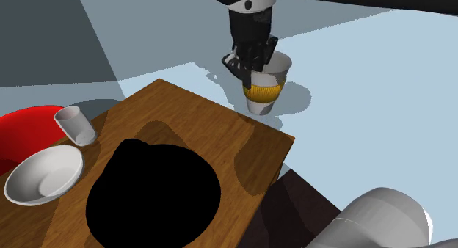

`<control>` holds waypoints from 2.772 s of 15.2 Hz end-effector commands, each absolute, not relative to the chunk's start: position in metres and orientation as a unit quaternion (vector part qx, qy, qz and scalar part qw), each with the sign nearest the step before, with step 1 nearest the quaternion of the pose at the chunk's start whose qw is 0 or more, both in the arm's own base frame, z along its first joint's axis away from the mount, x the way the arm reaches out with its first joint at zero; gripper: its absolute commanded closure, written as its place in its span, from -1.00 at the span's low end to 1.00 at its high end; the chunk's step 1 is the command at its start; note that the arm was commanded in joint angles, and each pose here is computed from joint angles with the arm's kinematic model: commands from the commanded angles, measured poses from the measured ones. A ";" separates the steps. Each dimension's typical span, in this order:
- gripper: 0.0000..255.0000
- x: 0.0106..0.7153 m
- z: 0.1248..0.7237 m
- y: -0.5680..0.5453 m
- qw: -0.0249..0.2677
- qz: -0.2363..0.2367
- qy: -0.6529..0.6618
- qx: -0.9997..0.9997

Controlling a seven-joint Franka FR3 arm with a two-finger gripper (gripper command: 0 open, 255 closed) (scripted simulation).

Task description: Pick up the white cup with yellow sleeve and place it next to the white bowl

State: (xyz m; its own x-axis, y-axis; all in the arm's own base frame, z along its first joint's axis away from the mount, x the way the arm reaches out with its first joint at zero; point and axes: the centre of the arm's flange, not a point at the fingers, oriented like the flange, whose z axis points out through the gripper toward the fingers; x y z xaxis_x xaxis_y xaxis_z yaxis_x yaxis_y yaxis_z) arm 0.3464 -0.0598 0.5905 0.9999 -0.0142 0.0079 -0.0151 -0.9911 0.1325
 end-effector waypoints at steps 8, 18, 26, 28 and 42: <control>1.00 0.369 0.577 0.050 0.066 0.004 -0.007 0.998; 1.00 0.397 0.560 0.178 0.066 0.004 -0.007 0.998; 1.00 0.419 0.546 0.280 0.066 0.004 -0.007 0.998; 1.00 0.425 0.542 0.305 0.066 0.004 -0.007 0.998; 1.00 0.463 0.518 0.485 0.066 0.004 -0.007 0.998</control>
State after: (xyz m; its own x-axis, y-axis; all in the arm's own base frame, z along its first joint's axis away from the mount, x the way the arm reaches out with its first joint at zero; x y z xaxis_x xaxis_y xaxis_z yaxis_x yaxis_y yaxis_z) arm 0.4618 0.4722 0.5197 0.9999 -0.0122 0.0071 -0.0130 -0.9911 0.1322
